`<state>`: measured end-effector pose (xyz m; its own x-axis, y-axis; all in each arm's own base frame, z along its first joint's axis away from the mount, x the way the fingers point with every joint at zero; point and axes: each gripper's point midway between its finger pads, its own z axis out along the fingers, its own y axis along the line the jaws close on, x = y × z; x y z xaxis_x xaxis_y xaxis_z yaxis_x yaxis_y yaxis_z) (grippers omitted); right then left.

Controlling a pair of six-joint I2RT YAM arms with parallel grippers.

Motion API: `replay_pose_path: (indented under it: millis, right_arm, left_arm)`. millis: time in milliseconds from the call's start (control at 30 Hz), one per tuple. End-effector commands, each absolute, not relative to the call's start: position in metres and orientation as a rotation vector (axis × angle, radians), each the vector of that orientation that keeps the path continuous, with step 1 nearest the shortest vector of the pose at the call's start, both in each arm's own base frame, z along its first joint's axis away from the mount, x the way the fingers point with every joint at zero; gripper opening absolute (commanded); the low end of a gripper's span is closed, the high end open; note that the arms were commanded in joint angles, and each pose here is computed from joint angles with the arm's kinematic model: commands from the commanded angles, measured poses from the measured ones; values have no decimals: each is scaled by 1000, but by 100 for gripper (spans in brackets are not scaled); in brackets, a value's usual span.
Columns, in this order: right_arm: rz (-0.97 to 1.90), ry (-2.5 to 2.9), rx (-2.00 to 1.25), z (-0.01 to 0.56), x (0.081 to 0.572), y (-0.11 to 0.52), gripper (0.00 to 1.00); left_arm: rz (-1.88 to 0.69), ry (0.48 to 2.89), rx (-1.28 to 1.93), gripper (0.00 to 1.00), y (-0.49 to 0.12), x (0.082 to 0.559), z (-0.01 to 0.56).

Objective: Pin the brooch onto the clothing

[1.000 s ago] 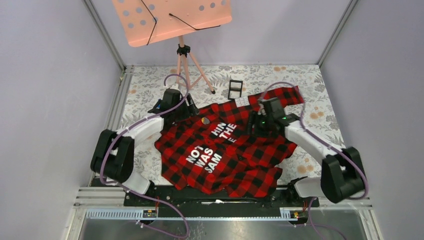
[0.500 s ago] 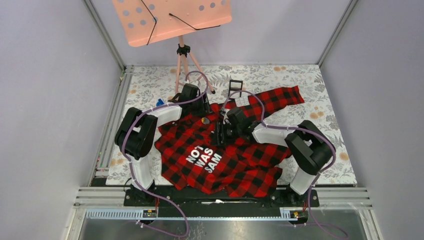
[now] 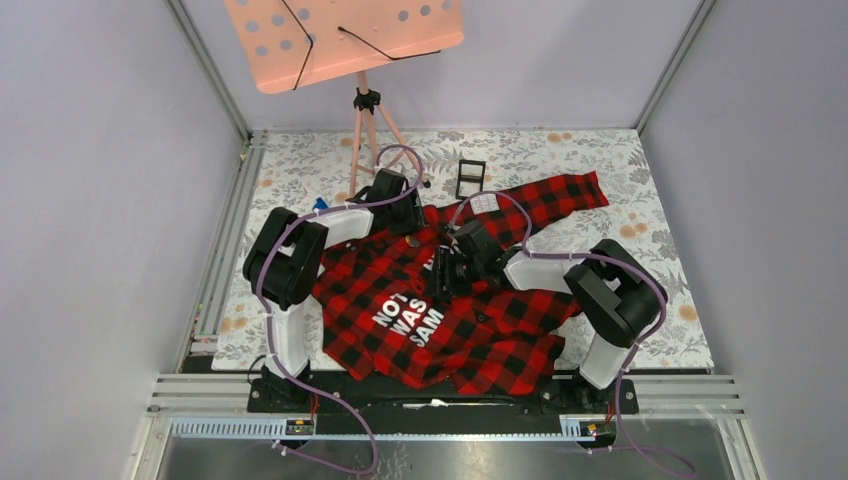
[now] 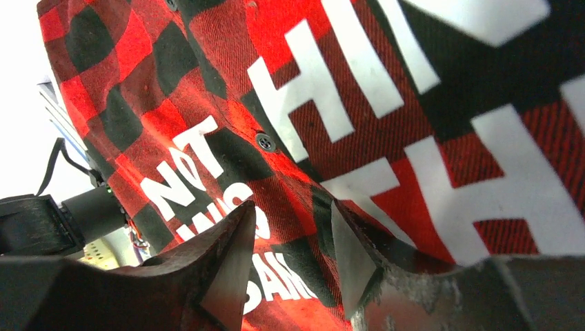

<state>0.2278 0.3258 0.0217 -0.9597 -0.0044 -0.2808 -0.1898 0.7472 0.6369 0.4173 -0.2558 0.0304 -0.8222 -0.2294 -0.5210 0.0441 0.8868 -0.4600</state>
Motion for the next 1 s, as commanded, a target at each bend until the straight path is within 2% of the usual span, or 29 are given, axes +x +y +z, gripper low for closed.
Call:
replay_pose_path:
  millis: [0,467,633,733,867,967]
  right_arm:
    - [900,2920,-72,-13,178,293,52]
    - [972,3043,-59,-11,133,283,51]
    - [1005,3005,-62,1,134,285,56]
    - [981,2971,-114,14,145,290,62]
    - [919,2904,-196,40,163,293,69]
    - [847,2822,-261,63,181,290,77]
  left_arm:
    - [-545,2454,-200,51,-248,432,22]
    - [-463,2415,-220,50,-235,441,25]
    - [-518,2387,-206,51,-240,438,34]
    - [-592,2341,-142,57,-250,437,54]
    - [-640,2245,-40,73,-258,431,95]
    - [-658,2170,21,79,-258,422,127]
